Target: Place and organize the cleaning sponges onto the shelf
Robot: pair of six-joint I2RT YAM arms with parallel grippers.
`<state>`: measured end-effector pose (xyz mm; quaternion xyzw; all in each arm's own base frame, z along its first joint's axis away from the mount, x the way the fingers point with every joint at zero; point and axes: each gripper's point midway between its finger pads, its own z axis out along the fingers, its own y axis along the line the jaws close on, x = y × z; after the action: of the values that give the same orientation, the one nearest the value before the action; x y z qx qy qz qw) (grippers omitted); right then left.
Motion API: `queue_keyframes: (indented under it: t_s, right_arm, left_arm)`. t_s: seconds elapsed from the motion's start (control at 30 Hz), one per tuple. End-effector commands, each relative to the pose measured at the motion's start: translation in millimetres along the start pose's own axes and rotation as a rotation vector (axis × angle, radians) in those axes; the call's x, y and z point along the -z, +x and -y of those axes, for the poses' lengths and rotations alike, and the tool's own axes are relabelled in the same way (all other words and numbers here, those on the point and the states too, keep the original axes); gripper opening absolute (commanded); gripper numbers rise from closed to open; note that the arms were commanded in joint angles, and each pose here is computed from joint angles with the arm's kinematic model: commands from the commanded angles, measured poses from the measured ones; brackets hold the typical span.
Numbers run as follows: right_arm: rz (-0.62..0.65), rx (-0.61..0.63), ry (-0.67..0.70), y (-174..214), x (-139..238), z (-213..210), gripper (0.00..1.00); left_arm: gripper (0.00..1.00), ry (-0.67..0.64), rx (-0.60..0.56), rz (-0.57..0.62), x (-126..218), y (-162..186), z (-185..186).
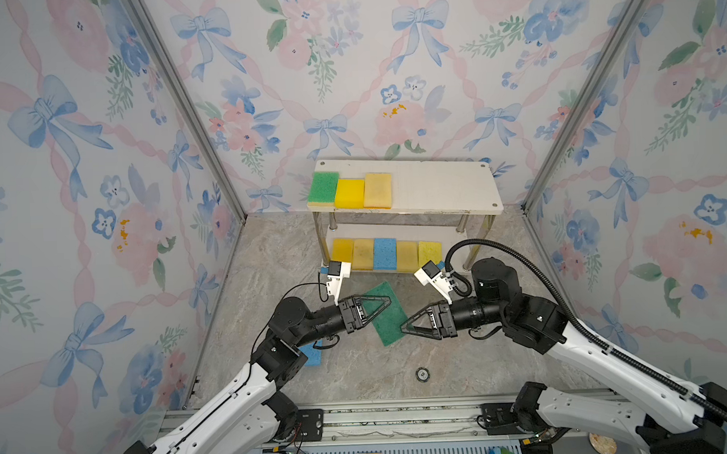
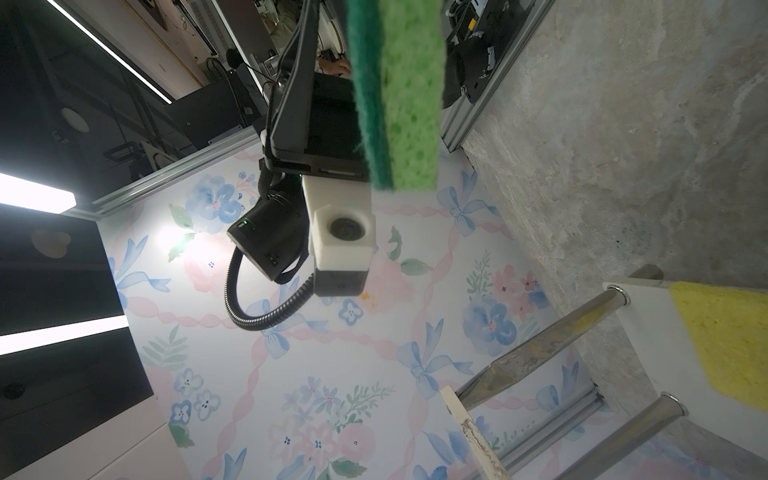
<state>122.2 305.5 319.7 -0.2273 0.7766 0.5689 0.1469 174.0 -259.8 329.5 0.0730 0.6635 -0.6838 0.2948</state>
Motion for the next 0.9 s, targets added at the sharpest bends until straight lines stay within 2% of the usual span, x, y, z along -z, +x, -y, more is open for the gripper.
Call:
queue_keyframes:
  t_s: [0.0, 0.13, 0.27, 0.67, 0.87]
  right_arm:
    - [0.036, 0.072, 0.134, -3, 18, 3, 0.49]
    - [0.011, 0.136, 0.269, 2, 24, 13, 0.47]
    - [-0.033, 0.206, 0.336, 9, 17, 10, 0.47]
    - [-0.011, 0.236, 0.447, 1, 17, 22, 0.41]
    - [0.0, 0.231, 0.427, -2, 11, 20, 0.38]
  left_arm:
    - [0.04, 0.007, 0.003, -0.007, 2, 3, -4]
    - [0.03, 0.0, 0.012, -0.003, 3, 1, -6]
    - [0.03, -0.001, 0.015, -0.009, 1, 1, -6]
    - [0.02, 0.007, 0.019, -0.013, 2, 1, -3]
    - [0.02, 0.006, 0.021, -0.014, 1, 1, -3]
